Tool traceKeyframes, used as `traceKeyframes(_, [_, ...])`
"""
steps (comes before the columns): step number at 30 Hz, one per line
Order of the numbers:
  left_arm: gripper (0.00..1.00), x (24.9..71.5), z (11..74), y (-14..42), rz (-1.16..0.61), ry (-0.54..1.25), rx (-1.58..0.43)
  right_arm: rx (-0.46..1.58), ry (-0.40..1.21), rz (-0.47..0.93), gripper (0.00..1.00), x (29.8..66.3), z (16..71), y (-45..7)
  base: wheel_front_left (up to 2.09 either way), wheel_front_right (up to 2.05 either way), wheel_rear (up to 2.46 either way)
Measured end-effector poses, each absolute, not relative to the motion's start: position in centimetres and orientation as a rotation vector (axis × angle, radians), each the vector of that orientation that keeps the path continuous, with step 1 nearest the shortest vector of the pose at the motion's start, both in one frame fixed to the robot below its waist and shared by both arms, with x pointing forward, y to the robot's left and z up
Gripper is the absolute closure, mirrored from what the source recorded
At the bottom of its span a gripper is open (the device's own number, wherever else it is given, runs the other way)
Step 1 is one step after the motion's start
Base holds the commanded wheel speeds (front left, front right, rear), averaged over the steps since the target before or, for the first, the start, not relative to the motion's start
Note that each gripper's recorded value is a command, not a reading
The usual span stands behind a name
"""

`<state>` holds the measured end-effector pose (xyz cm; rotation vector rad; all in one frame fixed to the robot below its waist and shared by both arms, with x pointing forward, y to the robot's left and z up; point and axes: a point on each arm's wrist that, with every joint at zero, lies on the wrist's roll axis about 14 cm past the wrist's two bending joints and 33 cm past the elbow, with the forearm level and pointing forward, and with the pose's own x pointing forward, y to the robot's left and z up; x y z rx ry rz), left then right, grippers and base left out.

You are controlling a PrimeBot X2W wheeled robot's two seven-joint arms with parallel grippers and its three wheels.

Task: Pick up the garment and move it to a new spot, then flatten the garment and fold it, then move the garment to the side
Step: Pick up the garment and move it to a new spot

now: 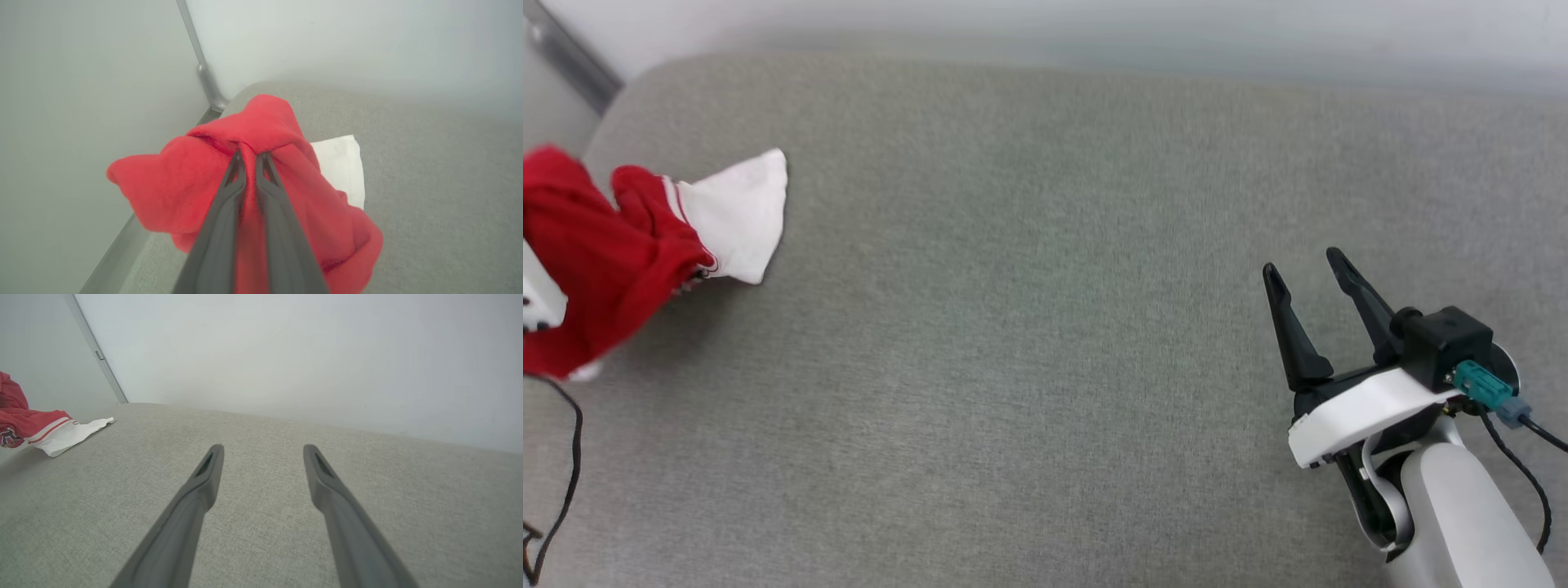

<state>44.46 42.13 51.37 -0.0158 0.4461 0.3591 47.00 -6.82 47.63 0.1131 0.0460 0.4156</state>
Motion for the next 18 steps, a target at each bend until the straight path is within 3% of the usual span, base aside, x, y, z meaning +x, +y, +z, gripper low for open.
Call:
traceKeyframes(11, [1.0, 44.8, 65.1, 38.3, 0.293, -0.105, 0.057, 0.111, -0.047, 0.389, 0.0, 43.7, 52.4, -7.5, 0.0, 0.0, 0.0])
traceKeyframes(16, [1.0, 46.1, 67.4, 32.6, 0.158, -0.227, 0.027, 0.105, -0.05, 0.324, 0.0, 42.1, 52.9, -9.8, 0.0, 0.0, 0.0])
traceKeyframes(18, [1.0, 47.4, 67.7, 27.5, 0.041, -0.261, -0.015, 0.102, -0.052, 0.282, 0.0, 41.3, 53.0, -11.3, 0.0, 0.0, 0.0])
